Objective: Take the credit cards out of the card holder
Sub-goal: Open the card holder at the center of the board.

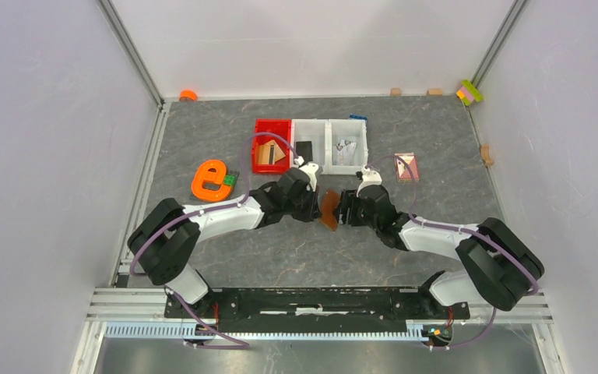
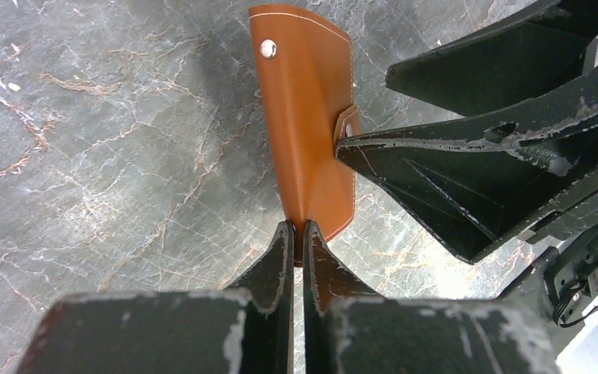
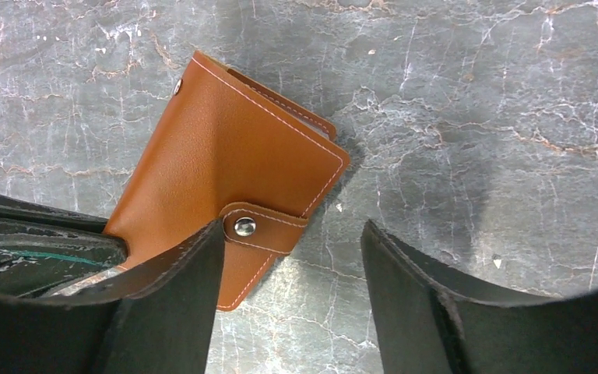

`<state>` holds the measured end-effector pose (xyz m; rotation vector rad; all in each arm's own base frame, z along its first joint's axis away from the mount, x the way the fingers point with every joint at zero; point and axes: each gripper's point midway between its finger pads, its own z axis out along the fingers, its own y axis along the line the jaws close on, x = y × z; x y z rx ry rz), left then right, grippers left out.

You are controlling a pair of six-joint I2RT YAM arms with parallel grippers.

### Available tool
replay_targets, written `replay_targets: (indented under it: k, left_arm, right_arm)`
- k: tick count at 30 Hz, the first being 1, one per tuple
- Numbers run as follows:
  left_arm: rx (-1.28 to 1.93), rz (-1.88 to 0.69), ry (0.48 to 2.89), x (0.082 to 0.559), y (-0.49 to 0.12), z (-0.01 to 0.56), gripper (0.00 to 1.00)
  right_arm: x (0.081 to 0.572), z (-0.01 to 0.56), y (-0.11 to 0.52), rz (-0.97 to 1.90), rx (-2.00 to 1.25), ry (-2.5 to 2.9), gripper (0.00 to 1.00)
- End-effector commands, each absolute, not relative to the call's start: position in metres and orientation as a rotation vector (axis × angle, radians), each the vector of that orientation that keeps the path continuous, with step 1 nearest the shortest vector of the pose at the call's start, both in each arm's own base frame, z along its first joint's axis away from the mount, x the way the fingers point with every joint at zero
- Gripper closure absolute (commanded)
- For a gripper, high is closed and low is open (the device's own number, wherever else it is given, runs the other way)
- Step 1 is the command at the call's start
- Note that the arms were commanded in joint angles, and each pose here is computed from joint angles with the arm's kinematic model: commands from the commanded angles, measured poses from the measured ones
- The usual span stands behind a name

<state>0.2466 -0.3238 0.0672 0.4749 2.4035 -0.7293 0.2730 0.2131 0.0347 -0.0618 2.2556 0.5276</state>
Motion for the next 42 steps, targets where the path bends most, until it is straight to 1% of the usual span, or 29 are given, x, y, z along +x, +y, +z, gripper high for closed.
replay_targets:
  k: [1, 9, 14, 18, 22, 27, 31, 38, 42]
  left_arm:
    - [0.379, -0.713, 2.324, 0.258, -0.320, 0.091, 0.98]
    - [0.353, -0.698, 2.284, 0.260, -0.313, 0.101, 0.98]
    - [0.360, -0.708, 2.287, 0.259, -0.314, 0.102, 0.98]
    - [0.363, -0.708, 2.293, 0.259, -0.315, 0.100, 0.98]
    - [0.372, -0.706, 2.311, 0.259, -0.317, 0.096, 0.98]
    - [0.378, -0.687, 2.340, 0.260, -0.318, 0.087, 0.98]
    - [0.410, -0.731, 2.364, 0.254, -0.325, 0.084, 0.98]
    - [0.421, -0.753, 2.365, 0.252, -0.327, 0.086, 0.98]
    - [0.412, -0.739, 2.358, 0.253, -0.325, 0.087, 0.98]
  right_arm:
    - [0.280, 0.030, 0.190, 0.349, 0.004, 2.293, 0.34]
    - [0.288, 0.044, 0.159, 0.142, 0.086, 2.231, 0.37]
    - [0.289, 0.047, 0.153, 0.099, 0.103, 2.224, 0.37]
    - [0.290, 0.050, 0.168, 0.193, 0.033, 2.211, 0.37]
    - [0.286, 0.061, 0.191, 0.342, -0.091, 2.169, 0.34]
    - [0.279, 0.073, 0.200, 0.465, -0.121, 2.087, 0.30]
    - [0.278, 0.076, 0.216, 0.548, -0.174, 2.071, 0.27]
    - [0.280, 0.049, 0.226, 0.535, -0.192, 2.191, 0.27]
    - [0.284, 0.041, 0.211, 0.424, -0.143, 2.228, 0.29]
